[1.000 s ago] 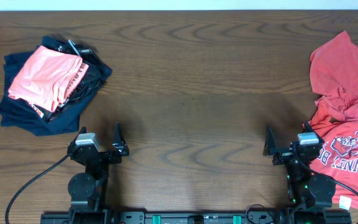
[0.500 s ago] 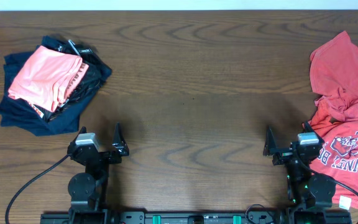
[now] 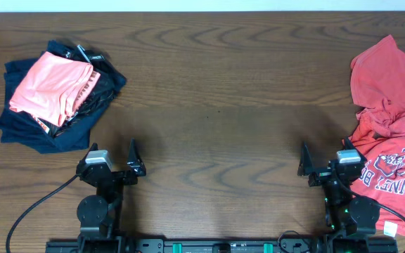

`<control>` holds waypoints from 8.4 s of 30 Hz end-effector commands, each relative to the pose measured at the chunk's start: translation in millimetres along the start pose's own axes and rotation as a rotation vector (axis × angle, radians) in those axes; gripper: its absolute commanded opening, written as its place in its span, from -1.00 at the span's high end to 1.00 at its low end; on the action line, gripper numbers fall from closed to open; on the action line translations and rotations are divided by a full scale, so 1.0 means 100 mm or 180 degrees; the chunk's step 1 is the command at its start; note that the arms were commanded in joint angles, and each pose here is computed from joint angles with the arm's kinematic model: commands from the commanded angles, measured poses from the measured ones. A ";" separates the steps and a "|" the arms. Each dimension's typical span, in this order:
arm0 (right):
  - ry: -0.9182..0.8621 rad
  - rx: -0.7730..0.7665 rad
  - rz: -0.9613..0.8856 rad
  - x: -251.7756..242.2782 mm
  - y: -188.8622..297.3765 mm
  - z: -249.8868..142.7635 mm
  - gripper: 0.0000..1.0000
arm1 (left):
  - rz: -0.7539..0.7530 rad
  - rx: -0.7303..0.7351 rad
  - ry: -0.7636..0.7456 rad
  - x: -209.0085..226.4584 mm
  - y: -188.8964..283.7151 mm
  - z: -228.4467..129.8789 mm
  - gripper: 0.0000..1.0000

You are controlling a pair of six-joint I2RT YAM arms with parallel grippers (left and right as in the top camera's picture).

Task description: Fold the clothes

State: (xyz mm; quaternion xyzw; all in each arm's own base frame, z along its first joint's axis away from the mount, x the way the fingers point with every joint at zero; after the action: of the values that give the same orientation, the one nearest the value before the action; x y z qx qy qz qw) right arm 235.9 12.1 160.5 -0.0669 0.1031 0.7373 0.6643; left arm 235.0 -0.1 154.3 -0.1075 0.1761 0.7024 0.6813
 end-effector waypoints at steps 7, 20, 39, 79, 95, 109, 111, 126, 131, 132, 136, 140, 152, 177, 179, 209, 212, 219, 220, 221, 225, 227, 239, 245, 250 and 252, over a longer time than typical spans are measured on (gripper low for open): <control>-0.0372 0.0207 -0.0187 -0.08 0.00 -0.09 -0.98 | -0.0075 0.0316 0.0017 -0.03 0.00 -0.17 -0.96; -0.0701 0.1639 -0.0165 -0.21 -0.04 -0.02 -0.98 | 0.0324 0.1555 0.0052 -0.19 0.08 0.03 -0.96; -0.0965 0.4386 -0.1413 -0.72 0.16 -1.21 -0.45 | 0.0325 0.3343 0.0497 -0.49 0.12 -0.29 -0.96; -0.0650 0.2222 0.1329 1.23 -1.40 -0.08 -0.82 | -0.0376 0.2881 0.0589 -0.82 -0.34 -0.09 -0.96; -0.1027 0.2864 0.0082 -0.23 -0.58 -0.15 -0.99 | -0.0091 0.3542 0.0458 -0.87 -0.61 -1.02 -0.96; -0.1070 0.3052 0.0069 -0.22 -0.47 -0.23 -0.98 | -0.0051 0.3129 -0.0122 -0.84 -1.36 -1.80 0.74; -0.1072 0.3082 0.0073 -0.21 -0.45 -0.24 -0.99 | 0.0111 0.2816 -0.0197 -0.78 -1.54 -1.62 0.88; -0.1072 0.3091 0.0075 -0.21 -0.45 -0.25 -0.99 | 0.0454 0.2419 0.0199 -0.59 -2.16 -0.02 -0.96; -0.1073 0.3098 0.0076 -0.21 -0.45 -0.25 -0.99 | 0.0657 0.3885 0.0733 -0.67 -1.27 -0.62 -0.96; -0.1072 0.3101 0.0075 -0.21 -0.44 -0.25 -0.99 | 0.0770 0.4122 0.0832 -0.69 -1.09 -0.68 -0.96; -0.1071 0.3108 0.0074 -0.21 -0.44 -0.26 -0.98 | 0.1030 0.4727 0.0992 -0.80 -0.62 -0.81 -0.96; -0.1066 0.3109 0.0065 -0.21 -0.44 -0.26 -0.98 | 0.1248 0.4964 0.1010 -0.94 -0.39 -0.95 -0.96; -0.1054 0.3109 0.0072 -0.21 -0.44 -0.26 -0.99 | 0.2120 0.4509 0.1211 -1.10 -0.13 -1.70 -0.96; -0.1034 0.3151 0.0022 -0.24 -0.42 -0.28 -0.98 | 0.2295 0.4064 0.0967 -0.90 -0.03 -2.02 0.88; -0.0988 0.3219 -0.0065 -0.28 -0.38 -0.32 -0.98 | 0.2358 0.4181 0.0793 -0.77 0.05 -1.95 0.88; -0.2019 0.4390 -0.1417 -0.52 -0.43 -1.74 -0.65 | 0.2811 0.3883 0.1147 0.15 0.11 -0.94 0.88; -0.2043 0.4274 -0.1444 -0.56 -0.53 -1.78 -0.44 | 0.2810 0.3883 0.1148 0.15 0.11 -0.94 0.88; -0.2047 0.4219 -0.1608 -0.70 -0.52 -1.82 0.98 | 0.2716 0.3837 0.1122 0.14 0.04 -0.94 0.88; -0.2031 0.4264 -0.1679 -0.75 -0.46 -1.83 0.98 | 0.2690 0.3831 0.1107 0.14 0.03 -0.94 0.87; -0.2015 0.4314 -0.1757 -0.79 -0.40 -1.84 0.98 | 0.2680 0.3828 0.1105 0.14 0.02 -0.94 0.88; -0.2179 0.4508 -0.2085 -1.03 -0.07 -1.86 0.98 | 0.2520 0.3942 0.1090 0.08 0.02 -0.96 0.88; -0.2322 0.4568 -0.2239 -1.14 0.10 -1.83 0.98 | 0.2327 0.4101 0.1062 0.01 0.05 -0.99 0.88; -0.2442 0.4773 -0.2508 -1.30 0.67 -1.53 0.98 | 0.2332 0.4781 0.0887 -0.04 0.50 -1.00 0.88; -0.2421 0.4907 -0.2479 -1.25 0.74 -1.52 0.98 | 0.2175 0.4872 0.0812 -0.07 0.52 -1.00 0.88; -0.2479 0.5036 -0.2539 -1.23 0.86 -1.51 0.98 | 0.2153 0.4864 0.0797 -0.11 0.68 -0.87 0.88; -0.2540 0.5011 -0.2593 -1.26 0.90 -1.49 0.98 | 0.2057 0.4728 0.0806 -0.14 0.70 -0.78 0.87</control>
State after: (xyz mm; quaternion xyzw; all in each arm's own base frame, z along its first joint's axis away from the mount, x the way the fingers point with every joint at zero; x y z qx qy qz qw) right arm 164.5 -141.3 44.3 0.6307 0.3092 0.1620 0.6931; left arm 162.3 -46.3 81.8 0.3644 0.7068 0.5379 0.2800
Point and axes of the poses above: each gripper's point midway between its finger pads, its own y axis back along the fingers, its own x axis along the line the jaws close on, z = x × y, the point moved 1 cm from there along y, back along the fingers, and after that the axes turned 12 degrees about y, right-handed, at the moved point
